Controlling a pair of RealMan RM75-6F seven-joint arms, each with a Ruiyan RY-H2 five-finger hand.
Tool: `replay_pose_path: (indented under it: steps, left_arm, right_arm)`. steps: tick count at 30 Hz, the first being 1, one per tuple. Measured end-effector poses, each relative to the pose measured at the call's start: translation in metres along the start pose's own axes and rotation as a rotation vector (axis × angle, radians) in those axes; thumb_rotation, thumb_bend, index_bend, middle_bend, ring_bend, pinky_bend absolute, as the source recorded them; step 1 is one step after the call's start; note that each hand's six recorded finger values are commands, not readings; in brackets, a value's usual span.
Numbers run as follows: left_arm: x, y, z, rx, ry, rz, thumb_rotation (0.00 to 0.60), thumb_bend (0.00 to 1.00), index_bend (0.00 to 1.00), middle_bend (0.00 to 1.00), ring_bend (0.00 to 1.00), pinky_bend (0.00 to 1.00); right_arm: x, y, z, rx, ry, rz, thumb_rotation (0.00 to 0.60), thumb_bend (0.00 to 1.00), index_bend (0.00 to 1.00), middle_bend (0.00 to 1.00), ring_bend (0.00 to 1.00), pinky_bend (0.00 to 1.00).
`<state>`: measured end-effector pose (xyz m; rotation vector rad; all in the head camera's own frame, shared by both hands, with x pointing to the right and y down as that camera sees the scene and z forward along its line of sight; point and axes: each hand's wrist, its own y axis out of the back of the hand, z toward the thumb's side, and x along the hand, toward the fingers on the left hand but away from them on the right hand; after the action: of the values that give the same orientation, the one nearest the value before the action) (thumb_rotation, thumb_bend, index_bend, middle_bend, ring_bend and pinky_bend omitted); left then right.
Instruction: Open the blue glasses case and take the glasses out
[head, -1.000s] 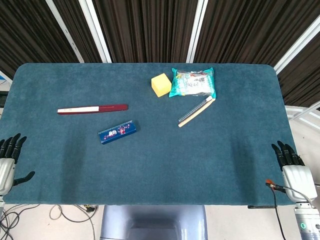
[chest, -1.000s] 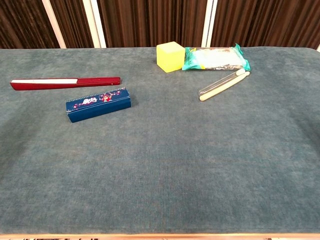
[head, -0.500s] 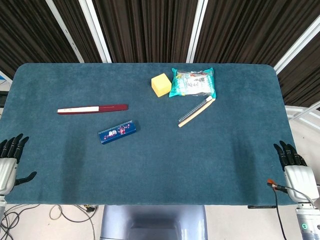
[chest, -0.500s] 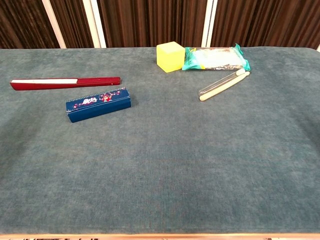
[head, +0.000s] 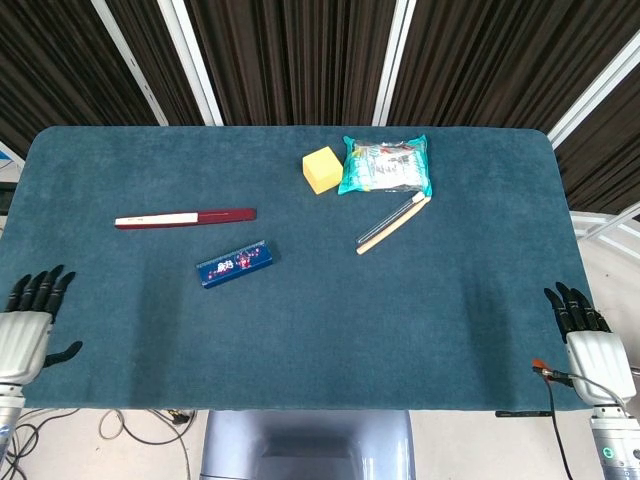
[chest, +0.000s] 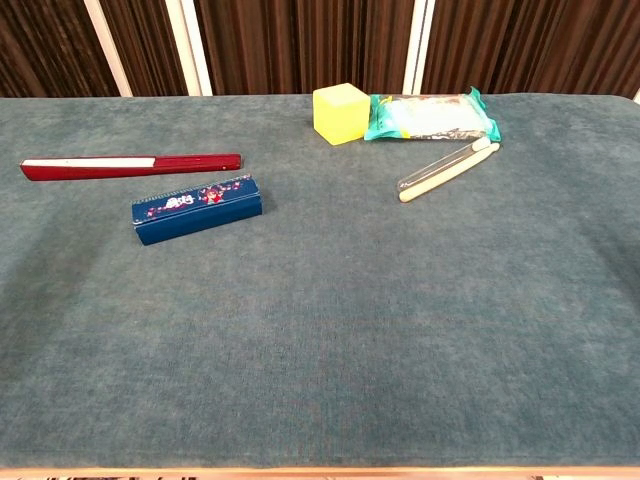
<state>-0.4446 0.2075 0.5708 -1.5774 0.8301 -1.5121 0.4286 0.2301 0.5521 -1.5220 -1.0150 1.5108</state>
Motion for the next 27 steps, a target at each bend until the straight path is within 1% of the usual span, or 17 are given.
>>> replay_pose_path:
  steps: [2,7,13,16,19,25,27]
  left_arm:
    - [0.008,-0.001,0.016,0.023,-0.051,-0.020,0.600,0.39,0.00,0.00,0.00,0.01]
    - [0.024,-0.008,0.058,0.092,-0.189,-0.082,0.600,0.47,0.00,0.00,0.00,0.01]
    - [0.036,-0.021,0.102,0.232,-0.345,-0.135,0.600,0.50,0.00,0.00,0.00,0.01]
    - [0.042,-0.029,0.121,0.297,-0.407,-0.157,0.600,0.50,0.00,0.00,0.00,0.01]
    - [0.047,-0.037,0.133,0.338,-0.438,-0.185,0.600,0.51,0.00,0.00,0.00,0.01]
    - [0.061,-0.055,0.147,0.389,-0.458,-0.241,0.600,0.51,0.00,0.00,0.00,0.01]
    - [0.065,-0.060,0.150,0.399,-0.459,-0.251,0.600,0.51,0.00,0.00,0.00,0.02]
  right_arm:
    - [0.000,0.000,0.000,-0.002,-0.001,0.000,0.600,0.20,0.00,0.00,0.00,0.23]
    - [0.000,0.000,-0.001,-0.010,-0.007,0.006,0.600,0.20,0.00,0.00,0.00,0.23]
    - [0.000,0.000,-0.002,-0.015,-0.010,0.006,0.600,0.20,0.00,0.00,0.00,0.23]
    - [-0.001,0.001,-0.002,-0.017,-0.011,0.006,0.600,0.20,0.00,0.00,0.00,0.23]
    - [-0.001,0.001,-0.002,-0.020,-0.014,0.006,0.600,0.20,0.00,0.00,0.00,0.23]
    - [-0.001,0.001,-0.003,-0.025,-0.017,0.007,0.600,0.20,0.00,0.00,0.00,0.23]
    - [-0.001,0.001,-0.003,-0.026,-0.019,0.007,0.600,0.20,0.00,0.00,0.00,0.23]
